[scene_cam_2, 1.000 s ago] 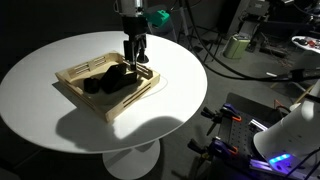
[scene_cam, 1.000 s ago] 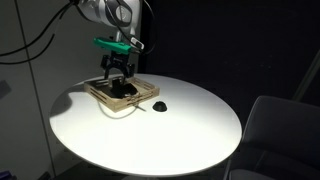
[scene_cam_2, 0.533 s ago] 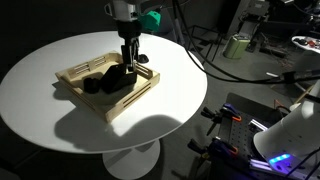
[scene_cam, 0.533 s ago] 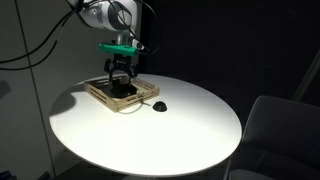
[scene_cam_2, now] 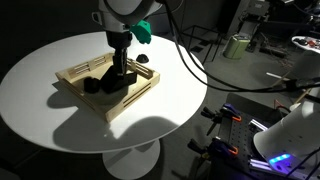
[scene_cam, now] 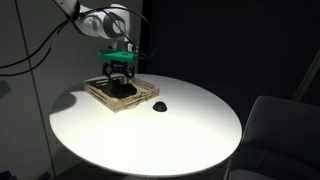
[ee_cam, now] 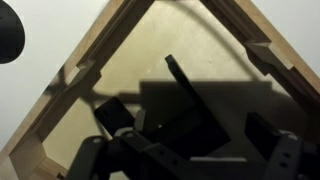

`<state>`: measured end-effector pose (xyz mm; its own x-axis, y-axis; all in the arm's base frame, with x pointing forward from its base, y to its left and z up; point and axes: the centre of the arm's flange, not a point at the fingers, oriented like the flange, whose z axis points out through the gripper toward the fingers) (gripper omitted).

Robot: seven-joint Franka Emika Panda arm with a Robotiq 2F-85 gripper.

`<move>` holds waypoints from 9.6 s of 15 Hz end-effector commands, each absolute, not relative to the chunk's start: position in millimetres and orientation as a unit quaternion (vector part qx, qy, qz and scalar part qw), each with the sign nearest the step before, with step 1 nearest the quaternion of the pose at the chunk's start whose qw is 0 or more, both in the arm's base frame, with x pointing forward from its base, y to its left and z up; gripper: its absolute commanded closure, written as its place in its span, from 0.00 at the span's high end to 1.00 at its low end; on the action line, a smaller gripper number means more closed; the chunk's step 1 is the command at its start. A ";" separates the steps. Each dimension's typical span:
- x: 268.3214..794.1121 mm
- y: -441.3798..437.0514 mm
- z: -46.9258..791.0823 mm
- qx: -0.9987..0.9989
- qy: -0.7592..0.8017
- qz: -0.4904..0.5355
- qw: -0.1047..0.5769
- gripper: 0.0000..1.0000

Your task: Push the black object on the table to the left then take the frame off the tray and put it on the table

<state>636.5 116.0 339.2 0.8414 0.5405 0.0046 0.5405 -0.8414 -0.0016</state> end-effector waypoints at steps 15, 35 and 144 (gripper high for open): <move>612.3 97.0 314.7 -0.961 -0.277 0.021 0.006 0.40; 611.9 109.9 398.7 -0.964 -0.262 -0.041 -0.015 0.02; 458.6 60.8 542.3 -0.997 0.061 -0.035 -0.018 1.00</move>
